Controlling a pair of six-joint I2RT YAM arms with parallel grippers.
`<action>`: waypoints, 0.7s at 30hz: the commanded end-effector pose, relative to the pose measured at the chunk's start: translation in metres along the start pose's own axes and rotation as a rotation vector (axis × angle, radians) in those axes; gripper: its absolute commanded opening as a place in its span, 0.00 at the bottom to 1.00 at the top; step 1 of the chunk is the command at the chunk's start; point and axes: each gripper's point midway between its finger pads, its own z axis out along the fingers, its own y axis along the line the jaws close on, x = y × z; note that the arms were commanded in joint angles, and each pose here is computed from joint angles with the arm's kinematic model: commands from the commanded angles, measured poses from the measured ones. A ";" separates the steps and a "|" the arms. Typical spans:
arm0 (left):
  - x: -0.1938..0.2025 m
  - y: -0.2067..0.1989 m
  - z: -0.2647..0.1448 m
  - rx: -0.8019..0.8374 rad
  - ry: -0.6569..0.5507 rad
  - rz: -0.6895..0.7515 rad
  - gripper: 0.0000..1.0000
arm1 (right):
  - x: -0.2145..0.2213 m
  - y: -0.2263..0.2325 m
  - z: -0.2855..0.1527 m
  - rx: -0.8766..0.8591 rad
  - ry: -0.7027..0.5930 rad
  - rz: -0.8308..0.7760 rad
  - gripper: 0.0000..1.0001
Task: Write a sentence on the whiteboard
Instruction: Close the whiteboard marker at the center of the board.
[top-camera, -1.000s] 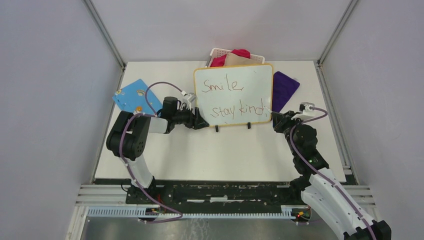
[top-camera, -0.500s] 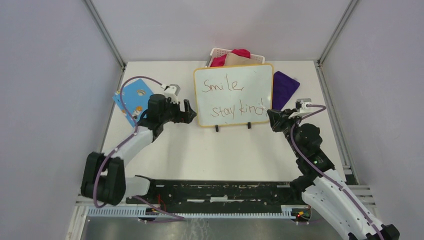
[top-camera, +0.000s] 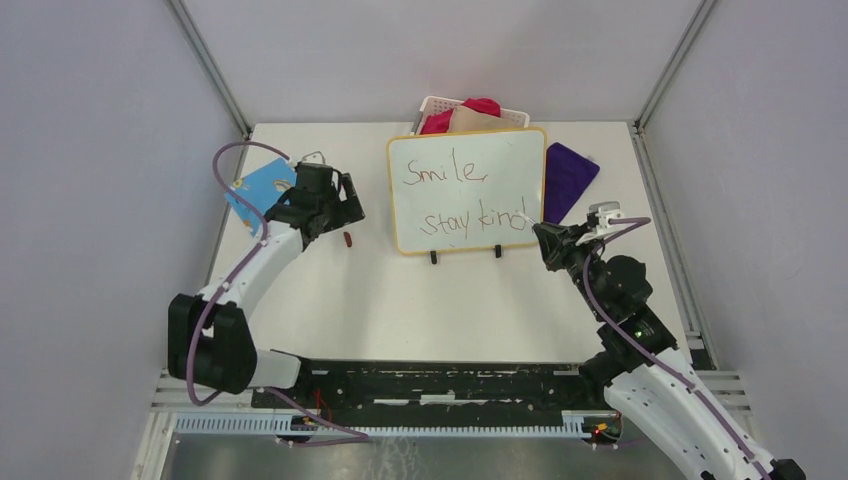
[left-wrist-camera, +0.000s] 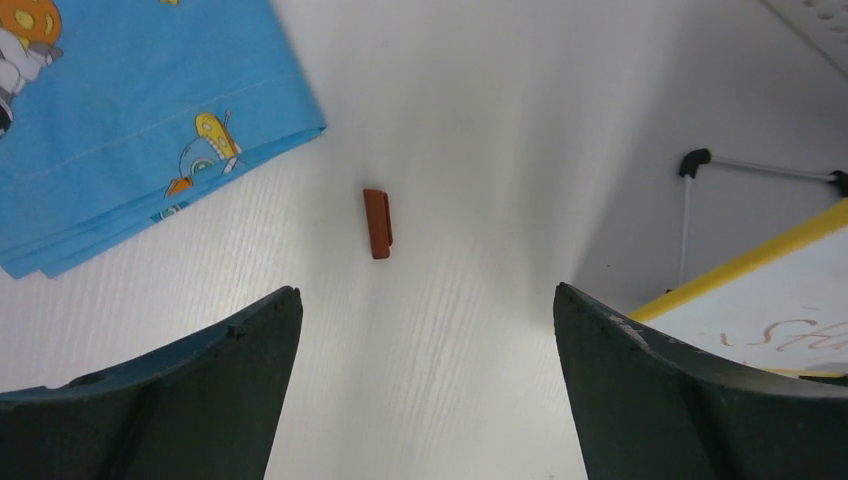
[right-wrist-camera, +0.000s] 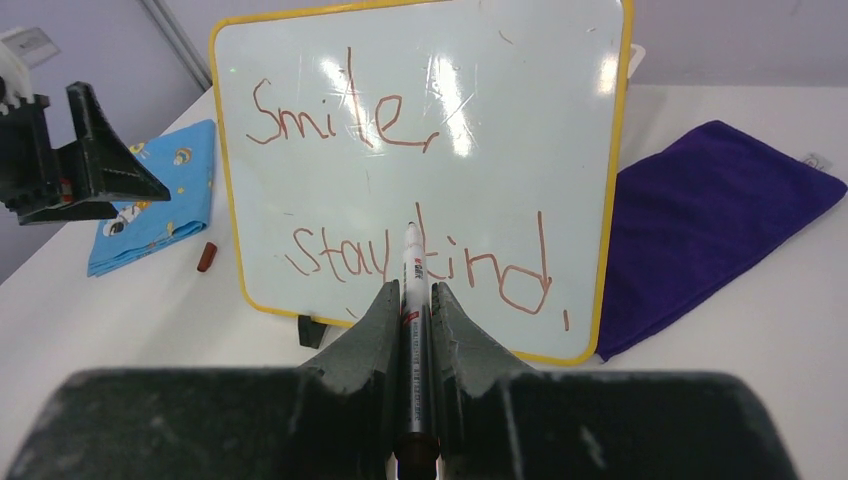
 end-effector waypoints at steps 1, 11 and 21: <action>0.014 0.019 0.005 -0.141 0.102 -0.034 1.00 | -0.016 0.001 -0.005 0.001 -0.052 -0.051 0.00; 0.040 0.031 0.046 -0.250 0.227 -0.001 0.98 | -0.016 -0.001 -0.010 0.009 -0.061 -0.082 0.00; 0.047 0.026 0.074 -0.266 0.299 -0.066 0.88 | -0.016 -0.003 -0.010 0.017 -0.057 -0.089 0.00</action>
